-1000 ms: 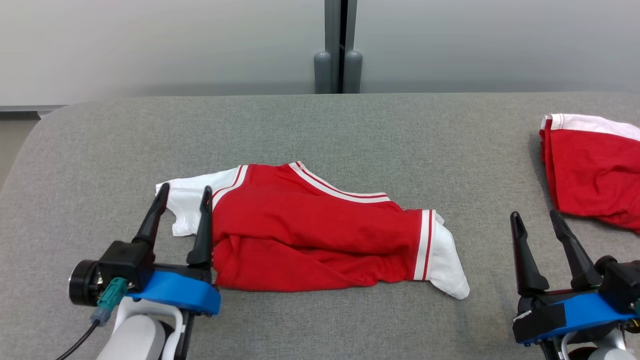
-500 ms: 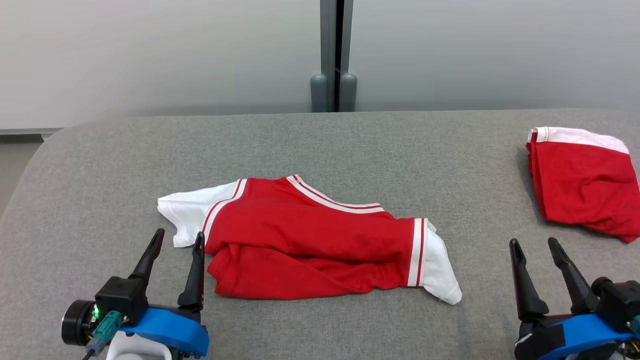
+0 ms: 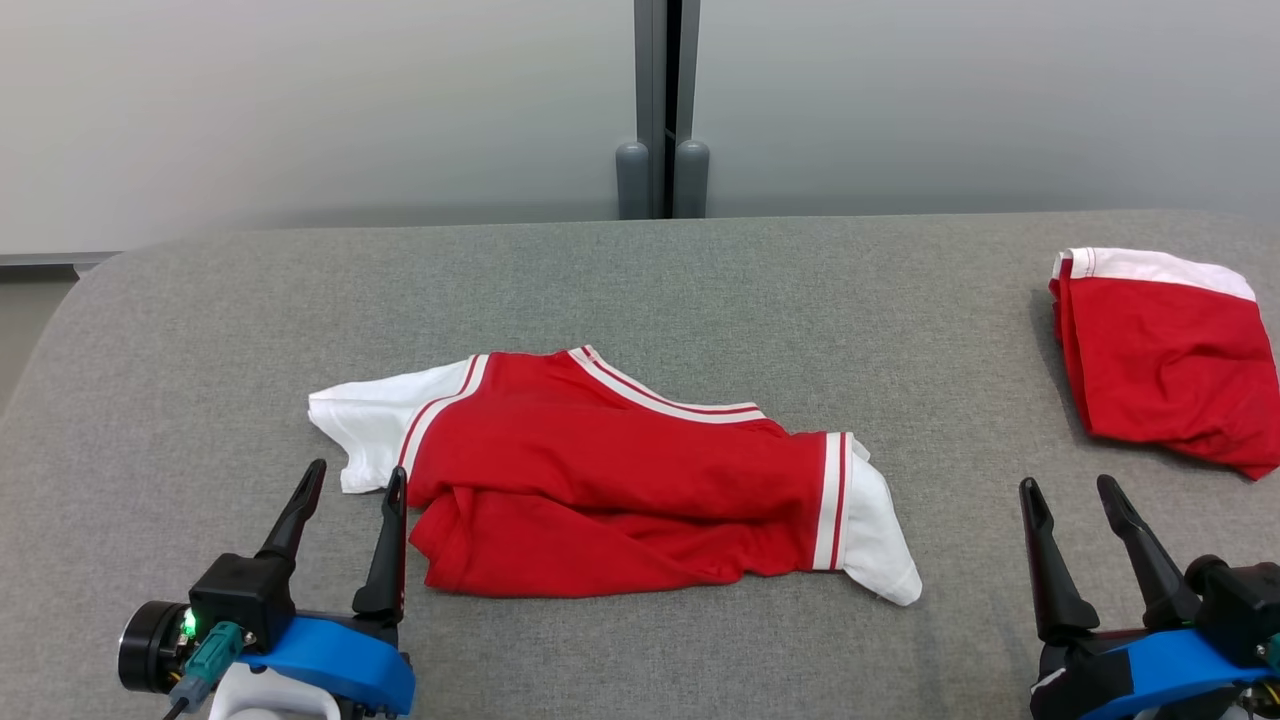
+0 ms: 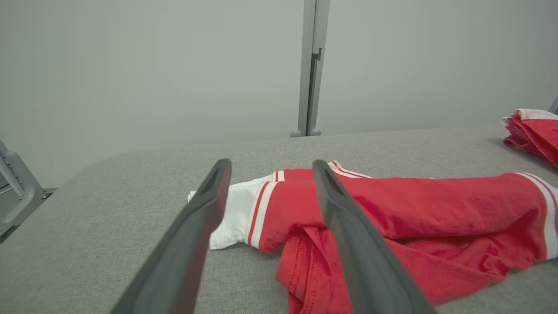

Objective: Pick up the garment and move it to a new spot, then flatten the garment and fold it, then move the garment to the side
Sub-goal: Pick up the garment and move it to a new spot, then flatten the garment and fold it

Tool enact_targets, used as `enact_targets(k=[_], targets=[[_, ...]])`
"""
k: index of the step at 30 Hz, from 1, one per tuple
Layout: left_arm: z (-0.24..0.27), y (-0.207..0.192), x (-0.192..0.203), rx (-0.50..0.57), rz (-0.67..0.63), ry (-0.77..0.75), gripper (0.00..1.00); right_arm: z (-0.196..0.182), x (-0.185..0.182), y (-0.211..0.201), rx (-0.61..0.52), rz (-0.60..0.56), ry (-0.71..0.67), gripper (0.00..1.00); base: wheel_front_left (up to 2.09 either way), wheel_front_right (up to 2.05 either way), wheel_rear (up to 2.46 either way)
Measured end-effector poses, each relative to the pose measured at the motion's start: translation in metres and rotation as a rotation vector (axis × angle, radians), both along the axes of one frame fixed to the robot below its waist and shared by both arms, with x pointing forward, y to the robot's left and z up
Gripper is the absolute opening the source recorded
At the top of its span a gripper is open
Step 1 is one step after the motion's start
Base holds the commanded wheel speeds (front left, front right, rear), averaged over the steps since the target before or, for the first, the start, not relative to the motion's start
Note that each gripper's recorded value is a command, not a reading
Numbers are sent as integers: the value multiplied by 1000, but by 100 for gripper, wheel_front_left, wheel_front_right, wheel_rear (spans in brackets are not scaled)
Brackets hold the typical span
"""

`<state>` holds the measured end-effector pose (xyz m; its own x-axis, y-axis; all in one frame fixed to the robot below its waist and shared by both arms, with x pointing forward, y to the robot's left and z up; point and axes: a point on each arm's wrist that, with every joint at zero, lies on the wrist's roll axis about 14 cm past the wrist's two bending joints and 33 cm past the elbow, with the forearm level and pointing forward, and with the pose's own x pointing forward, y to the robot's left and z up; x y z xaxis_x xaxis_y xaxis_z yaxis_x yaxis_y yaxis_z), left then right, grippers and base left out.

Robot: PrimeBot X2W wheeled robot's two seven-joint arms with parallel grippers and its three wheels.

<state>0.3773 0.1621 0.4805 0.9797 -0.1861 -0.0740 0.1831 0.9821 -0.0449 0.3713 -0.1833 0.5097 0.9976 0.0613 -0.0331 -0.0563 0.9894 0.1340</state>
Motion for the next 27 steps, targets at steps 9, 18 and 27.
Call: enact_targets(k=[9, 18, 27], targets=[[-17, -23, 16, 5, -86, 91, 100, -10, 11, 3, 2, 7, 27, 100, 0, 0, 0], [-82, -36, 7, -4, -130, 364, 100, -35, 25, 4, 7, 9, 89, 100, 0, 0, 0], [-87, -30, 16, 1, -114, 358, 0, -38, 35, 9, 10, 22, 91, 100, 0, 0, 0]])
